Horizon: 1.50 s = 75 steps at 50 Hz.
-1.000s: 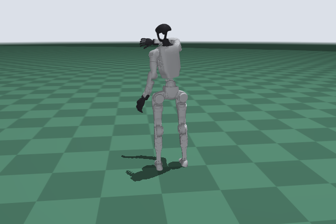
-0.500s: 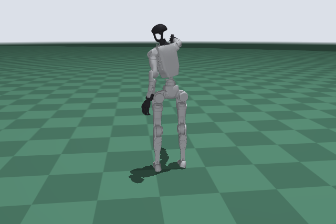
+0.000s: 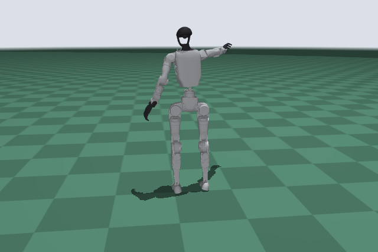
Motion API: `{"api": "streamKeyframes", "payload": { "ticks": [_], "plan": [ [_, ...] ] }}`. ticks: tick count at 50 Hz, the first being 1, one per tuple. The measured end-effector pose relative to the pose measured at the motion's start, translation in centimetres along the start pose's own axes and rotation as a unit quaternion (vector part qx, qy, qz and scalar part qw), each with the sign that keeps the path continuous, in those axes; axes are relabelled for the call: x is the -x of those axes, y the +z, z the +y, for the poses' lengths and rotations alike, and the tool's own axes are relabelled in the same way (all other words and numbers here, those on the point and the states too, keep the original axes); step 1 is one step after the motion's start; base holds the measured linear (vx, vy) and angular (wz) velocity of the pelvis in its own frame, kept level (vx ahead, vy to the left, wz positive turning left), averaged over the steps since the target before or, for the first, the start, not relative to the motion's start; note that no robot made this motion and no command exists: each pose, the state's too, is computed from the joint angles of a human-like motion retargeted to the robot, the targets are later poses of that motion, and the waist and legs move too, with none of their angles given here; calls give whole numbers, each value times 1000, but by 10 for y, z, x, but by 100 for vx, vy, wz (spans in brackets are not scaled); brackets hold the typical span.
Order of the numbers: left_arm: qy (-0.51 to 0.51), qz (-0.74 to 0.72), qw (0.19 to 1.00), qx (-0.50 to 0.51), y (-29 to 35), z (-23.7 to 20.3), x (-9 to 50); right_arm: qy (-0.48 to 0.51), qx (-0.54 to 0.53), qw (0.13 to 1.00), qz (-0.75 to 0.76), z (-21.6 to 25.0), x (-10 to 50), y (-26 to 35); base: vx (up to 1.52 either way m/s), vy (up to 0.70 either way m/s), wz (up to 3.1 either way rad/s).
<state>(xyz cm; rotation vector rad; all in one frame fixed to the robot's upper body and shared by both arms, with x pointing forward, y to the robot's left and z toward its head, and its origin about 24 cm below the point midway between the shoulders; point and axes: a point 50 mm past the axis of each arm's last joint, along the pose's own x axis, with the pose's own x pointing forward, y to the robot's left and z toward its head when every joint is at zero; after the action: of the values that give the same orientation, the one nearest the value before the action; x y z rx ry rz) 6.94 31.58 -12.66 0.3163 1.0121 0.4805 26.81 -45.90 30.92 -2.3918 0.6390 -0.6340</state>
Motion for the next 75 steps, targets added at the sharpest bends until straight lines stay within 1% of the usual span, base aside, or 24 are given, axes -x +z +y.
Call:
{"api": "streamKeyframes", "payload": {
  "ticks": [10,17,22,28,34,38,43,46,48,50,55,58,60,67,70,75],
  "plan": [
    [-29,-33,999,-14,18,-14,-1,12,-81,997,6,9,3,13,0,1,-14],
    [-79,-26,996,-41,6,-39,7,45,-102,994,-5,32,10,27,0,11,22],
    [-97,-11,993,-60,-7,-48,13,64,-113,991,-6,48,17,33,-2,15,26],
    [-103,23,991,-78,-26,-48,18,88,-158,984,-9,67,27,47,-4,14,19],
    [-93,65,989,-95,-40,-35,18,134,-229,964,-15,96,44,70,-1,9,17],
    [-68,80,992,-75,-40,-22,14,177,-287,942,-5,125,67,86,7,4,41],
    [-29,64,997,-25,-24,-2,6,246,-366,897,30,174,115,105,12,-1,49],
    [-12,48,999,-4,-15,4,3,281,-388,876,46,197,145,115,17,-4,36],
    [-9,37,999,-11,-16,8,5,298,-407,863,36,209,165,123,23,-10,26],
    [-17,22,1000,-12,-12,7,5,295,-425,856,25,216,181,127,24,-6,43],
    [-31,15,998,-62,-8,3,2,315,-448,836,47,233,218,130,30,-15,12],
    [-40,8,995,-88,-5,0,1,329,-475,813,71,241,239,131,38,-20,-3],
    [-47,-6,995,-86,6,-6,-2,328,-500,795,99,244,249,132,43,-18,27],
    [-48,4,999,-14,5,-27,2,338,-571,734,145,244,284,155,49,-17,6],
    [-63,18,998,-3,2,-41,5,357,-592,712,123,236,295,177,51,-21,-41],
    [-109,-25,993,-34,22,-65,8,381,-605,698,39,215,307,216,41,-19,-56]
  ]
}}
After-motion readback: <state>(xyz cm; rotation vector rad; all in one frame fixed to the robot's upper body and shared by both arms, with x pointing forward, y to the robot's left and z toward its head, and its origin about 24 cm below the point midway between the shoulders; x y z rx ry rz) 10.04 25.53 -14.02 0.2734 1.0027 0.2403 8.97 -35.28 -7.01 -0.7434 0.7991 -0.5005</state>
